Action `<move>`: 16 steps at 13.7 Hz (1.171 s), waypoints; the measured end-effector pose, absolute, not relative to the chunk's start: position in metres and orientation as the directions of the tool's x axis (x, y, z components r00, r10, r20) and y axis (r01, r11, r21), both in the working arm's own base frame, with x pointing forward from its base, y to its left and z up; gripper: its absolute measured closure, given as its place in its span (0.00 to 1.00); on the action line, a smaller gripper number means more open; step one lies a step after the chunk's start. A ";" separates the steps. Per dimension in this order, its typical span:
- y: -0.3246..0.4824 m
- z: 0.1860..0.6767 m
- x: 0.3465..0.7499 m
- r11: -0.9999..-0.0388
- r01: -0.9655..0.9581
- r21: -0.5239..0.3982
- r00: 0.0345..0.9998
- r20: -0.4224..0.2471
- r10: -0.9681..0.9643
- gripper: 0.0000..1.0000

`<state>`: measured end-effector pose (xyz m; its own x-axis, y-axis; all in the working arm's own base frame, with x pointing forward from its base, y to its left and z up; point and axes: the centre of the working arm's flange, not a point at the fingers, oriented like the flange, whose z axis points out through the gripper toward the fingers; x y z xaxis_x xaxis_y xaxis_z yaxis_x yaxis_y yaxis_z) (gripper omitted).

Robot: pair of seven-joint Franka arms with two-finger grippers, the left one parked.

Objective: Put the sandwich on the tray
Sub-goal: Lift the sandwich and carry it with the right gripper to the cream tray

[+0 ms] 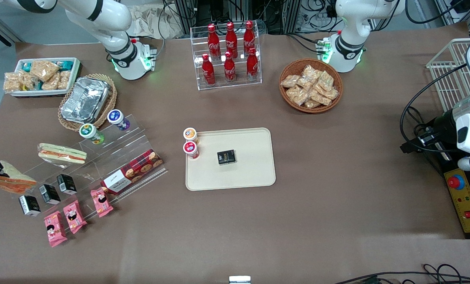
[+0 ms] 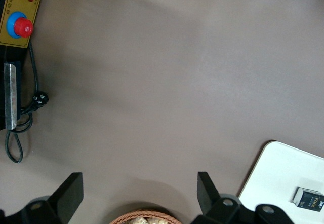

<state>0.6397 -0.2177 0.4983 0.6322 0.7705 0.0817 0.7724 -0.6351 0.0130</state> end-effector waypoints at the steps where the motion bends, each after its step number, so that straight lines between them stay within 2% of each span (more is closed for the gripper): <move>1: -0.201 0.514 0.643 -0.614 0.789 0.032 0.609 0.092 0.788 0.72; 4: -0.127 0.560 0.645 -0.529 0.846 0.059 0.520 0.121 0.845 0.81; 6: -0.071 0.579 0.640 -0.510 0.860 0.031 0.502 0.131 0.855 0.81; 12: 0.114 0.579 0.625 -0.569 0.820 -0.063 0.572 0.117 0.812 0.81; 16: 0.236 0.554 0.602 -0.603 0.791 -0.098 0.611 0.084 0.787 0.81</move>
<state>0.6018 0.2358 0.5538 0.6106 0.7874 0.0842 0.7915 -0.6033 -0.0975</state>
